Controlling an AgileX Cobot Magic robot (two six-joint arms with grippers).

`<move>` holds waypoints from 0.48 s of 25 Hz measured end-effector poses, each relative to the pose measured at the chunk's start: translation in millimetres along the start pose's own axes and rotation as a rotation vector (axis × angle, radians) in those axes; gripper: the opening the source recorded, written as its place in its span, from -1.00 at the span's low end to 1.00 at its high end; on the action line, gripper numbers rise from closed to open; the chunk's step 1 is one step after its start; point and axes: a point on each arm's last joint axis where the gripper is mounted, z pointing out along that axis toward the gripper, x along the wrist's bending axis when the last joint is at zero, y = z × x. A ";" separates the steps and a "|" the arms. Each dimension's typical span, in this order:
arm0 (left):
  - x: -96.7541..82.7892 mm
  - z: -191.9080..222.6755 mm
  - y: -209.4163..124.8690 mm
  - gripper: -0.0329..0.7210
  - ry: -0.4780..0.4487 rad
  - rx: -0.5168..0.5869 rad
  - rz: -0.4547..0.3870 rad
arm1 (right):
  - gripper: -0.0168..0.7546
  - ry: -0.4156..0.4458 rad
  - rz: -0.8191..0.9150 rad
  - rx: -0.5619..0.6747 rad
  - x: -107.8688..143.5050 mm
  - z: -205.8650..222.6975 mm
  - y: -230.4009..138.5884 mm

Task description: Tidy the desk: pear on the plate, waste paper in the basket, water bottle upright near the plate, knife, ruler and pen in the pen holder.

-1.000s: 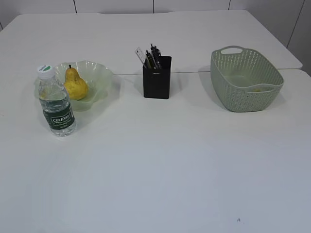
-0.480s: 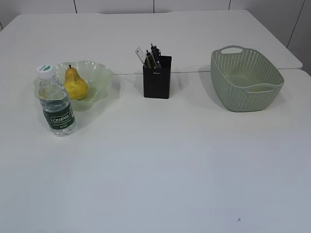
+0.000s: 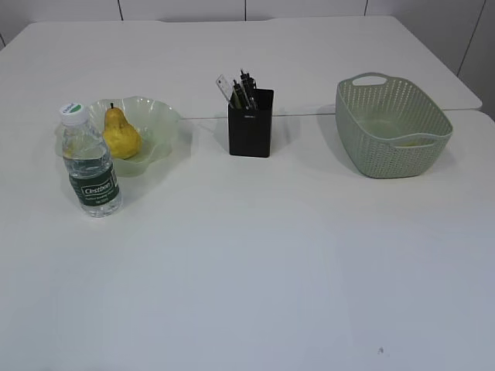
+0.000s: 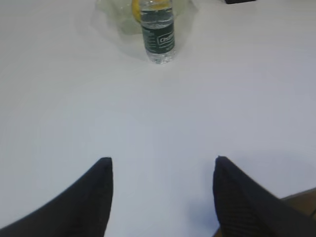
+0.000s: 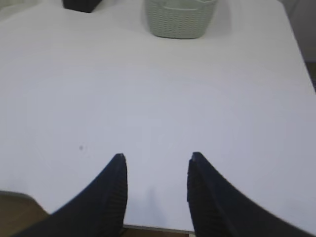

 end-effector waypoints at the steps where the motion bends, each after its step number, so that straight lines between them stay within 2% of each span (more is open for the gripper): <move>1: -0.1 0.3 0.2 0.27 0.017 0.001 -0.010 | -0.09 -0.025 0.015 0.001 0.3 0.1 0.1; 4: -0.3 0.8 0.5 0.25 0.051 0.003 -0.029 | -0.09 -0.052 0.033 0.001 0.6 0.2 0.4; 12: -0.4 0.8 0.5 0.24 0.052 0.002 -0.031 | -0.09 -0.055 0.034 0.001 0.7 0.2 0.4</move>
